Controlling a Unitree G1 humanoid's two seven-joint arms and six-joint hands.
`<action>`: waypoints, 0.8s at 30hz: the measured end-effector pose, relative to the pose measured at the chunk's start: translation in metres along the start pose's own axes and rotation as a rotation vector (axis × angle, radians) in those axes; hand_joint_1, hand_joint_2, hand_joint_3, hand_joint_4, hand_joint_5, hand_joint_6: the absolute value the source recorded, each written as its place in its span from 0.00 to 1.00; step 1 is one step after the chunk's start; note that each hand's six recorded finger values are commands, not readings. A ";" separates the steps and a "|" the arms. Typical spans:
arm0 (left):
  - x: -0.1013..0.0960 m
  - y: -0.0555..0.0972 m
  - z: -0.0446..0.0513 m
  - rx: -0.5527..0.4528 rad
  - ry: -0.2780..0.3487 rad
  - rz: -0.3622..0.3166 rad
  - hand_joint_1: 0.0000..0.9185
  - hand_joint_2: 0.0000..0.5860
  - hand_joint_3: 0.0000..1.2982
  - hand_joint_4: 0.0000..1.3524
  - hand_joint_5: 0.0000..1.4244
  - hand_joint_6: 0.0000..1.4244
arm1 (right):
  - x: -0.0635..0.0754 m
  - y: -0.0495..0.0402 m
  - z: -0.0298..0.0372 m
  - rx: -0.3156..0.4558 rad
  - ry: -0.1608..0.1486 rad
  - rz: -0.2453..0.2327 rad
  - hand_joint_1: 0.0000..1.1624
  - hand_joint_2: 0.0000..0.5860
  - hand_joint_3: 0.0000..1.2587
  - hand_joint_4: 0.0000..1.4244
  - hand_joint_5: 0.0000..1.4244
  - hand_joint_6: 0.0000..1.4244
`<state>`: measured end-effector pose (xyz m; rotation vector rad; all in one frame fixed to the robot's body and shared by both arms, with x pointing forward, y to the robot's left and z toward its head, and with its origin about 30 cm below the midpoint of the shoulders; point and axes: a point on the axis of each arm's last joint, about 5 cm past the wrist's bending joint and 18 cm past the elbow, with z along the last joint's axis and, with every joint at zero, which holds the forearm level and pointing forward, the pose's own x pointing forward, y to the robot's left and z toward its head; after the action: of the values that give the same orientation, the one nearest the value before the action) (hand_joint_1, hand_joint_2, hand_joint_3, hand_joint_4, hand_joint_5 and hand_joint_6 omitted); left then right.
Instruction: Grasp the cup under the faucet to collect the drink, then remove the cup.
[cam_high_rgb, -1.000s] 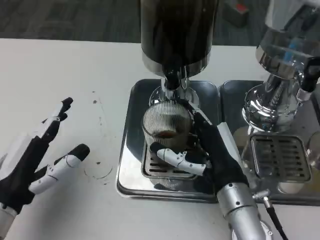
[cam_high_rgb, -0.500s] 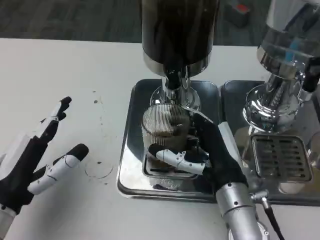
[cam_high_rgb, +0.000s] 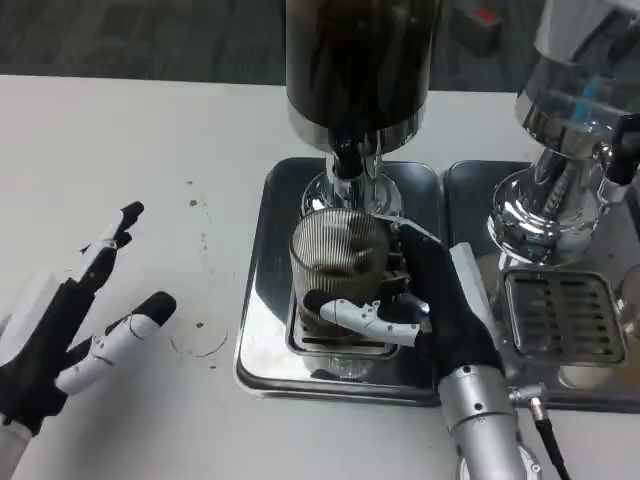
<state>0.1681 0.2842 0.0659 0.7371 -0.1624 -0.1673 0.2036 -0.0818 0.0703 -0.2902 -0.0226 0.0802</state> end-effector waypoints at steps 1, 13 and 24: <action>0.000 0.000 0.0000 0.000 0.000 0.000 0.00 0.25 0.03 0.00 0.04 0.00 | 0.000 -0.0003 -0.0002 0.002 0.001 -0.005 0.86 0.38 0.40 0.37 0.39 0.50; 0.001 -0.006 0.0010 0.063 -0.011 -0.077 0.00 0.25 0.03 0.00 0.04 0.00 | -0.004 -0.0015 -0.0033 0.010 0.005 -0.081 0.87 0.36 0.42 0.39 0.48 0.62; 0.004 -0.008 0.0025 0.085 -0.027 -0.089 0.00 0.25 0.03 0.00 0.04 0.00 | -0.006 -0.0025 0.0000 -0.021 -0.027 -0.115 0.88 0.37 0.42 0.41 0.55 0.72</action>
<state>0.1709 0.2756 0.0624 0.8275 -0.1633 -0.2569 0.1975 -0.0847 0.0709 -0.3079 -0.0668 -0.0299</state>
